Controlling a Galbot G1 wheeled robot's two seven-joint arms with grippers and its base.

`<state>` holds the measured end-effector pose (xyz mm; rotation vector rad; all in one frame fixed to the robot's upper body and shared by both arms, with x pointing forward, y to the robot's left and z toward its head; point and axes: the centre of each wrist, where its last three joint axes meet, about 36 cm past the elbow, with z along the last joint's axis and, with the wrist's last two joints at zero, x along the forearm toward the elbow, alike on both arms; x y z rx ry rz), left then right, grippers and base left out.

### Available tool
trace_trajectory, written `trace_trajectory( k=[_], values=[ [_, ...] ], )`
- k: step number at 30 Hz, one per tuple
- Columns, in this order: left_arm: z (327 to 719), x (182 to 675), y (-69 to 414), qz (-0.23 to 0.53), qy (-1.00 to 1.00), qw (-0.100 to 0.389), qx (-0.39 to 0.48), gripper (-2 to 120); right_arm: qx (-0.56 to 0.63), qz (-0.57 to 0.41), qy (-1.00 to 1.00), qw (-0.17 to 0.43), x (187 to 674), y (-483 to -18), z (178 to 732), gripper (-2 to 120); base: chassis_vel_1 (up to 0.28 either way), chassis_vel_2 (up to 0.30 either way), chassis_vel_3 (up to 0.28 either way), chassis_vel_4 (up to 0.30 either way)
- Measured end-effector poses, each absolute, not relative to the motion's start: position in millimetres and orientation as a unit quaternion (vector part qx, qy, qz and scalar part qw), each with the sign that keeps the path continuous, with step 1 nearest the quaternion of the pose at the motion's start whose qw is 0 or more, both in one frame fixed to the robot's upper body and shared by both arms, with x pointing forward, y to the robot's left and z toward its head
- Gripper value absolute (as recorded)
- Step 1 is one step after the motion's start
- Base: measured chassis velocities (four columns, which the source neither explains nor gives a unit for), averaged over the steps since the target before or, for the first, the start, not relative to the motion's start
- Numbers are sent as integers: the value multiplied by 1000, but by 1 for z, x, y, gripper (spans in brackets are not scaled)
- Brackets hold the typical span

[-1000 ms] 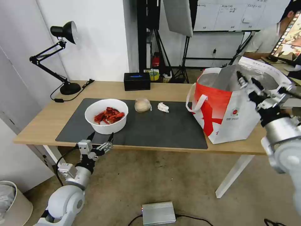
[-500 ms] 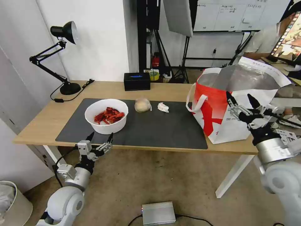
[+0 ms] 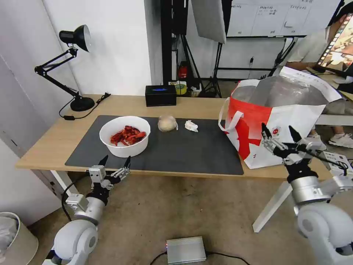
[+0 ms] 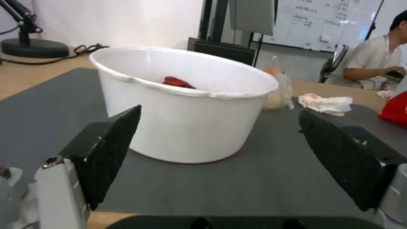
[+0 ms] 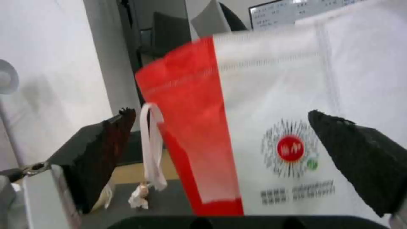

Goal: Pick up the trash from the table and place it into the takeout bag.

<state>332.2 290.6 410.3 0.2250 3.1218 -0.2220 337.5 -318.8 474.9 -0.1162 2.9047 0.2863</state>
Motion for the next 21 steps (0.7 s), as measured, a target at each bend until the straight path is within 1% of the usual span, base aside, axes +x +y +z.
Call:
trace_trajectory(
  k=[7,14,21],
  values=[
    [407,329,293,-69,996,-3,54,100,-25,76,992,102,335,-306,443,100,0,0,0,0],
    [407,329,293,-72,996,-2,52,100,-15,41,996,80,324,-288,421,100,0,0,0,0],
    [408,330,290,-76,996,1,55,100,-18,33,997,65,312,-269,405,100,0,0,0,0]
  ],
)
